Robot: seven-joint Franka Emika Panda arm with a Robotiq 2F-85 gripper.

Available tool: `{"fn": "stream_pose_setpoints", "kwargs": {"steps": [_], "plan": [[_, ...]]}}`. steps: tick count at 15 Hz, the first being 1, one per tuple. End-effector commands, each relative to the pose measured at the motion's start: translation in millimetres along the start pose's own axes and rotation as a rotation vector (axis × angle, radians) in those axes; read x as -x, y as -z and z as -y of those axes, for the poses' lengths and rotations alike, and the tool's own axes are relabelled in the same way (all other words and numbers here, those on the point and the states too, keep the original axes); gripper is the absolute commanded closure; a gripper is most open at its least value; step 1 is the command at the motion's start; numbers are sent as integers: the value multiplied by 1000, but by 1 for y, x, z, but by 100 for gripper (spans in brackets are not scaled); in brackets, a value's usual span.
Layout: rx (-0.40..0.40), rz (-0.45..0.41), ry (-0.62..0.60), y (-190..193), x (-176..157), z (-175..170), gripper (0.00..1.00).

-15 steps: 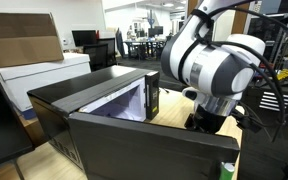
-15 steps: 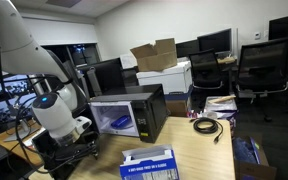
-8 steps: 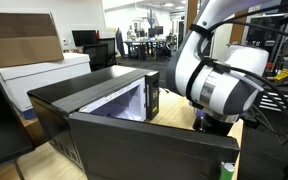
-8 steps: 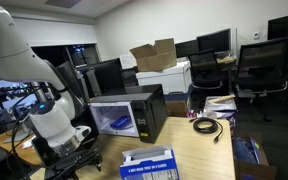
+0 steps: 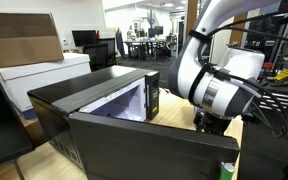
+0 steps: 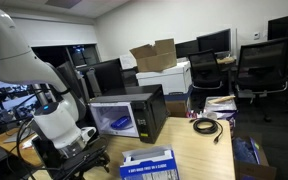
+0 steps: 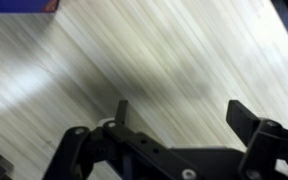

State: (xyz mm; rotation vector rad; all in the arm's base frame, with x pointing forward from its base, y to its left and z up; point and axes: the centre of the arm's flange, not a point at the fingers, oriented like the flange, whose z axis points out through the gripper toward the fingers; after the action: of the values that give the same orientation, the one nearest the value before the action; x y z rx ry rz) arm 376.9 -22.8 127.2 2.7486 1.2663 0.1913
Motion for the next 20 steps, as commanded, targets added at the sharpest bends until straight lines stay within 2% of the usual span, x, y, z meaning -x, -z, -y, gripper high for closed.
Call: {"fn": "stream_pose_setpoints", "kwargs": {"steps": [1,5,9,12,13,16,20], "plan": [[15,-27,-160,51,-27,-51,0],[55,-98,-417,72,-43,-73,0],[79,-110,-616,96,-56,-101,0],[68,-210,-760,104,-56,-100,0],[75,-263,-782,108,-60,-100,0],[83,-337,-745,119,-72,-104,0],[67,-390,-710,115,-76,-92,0]]}}
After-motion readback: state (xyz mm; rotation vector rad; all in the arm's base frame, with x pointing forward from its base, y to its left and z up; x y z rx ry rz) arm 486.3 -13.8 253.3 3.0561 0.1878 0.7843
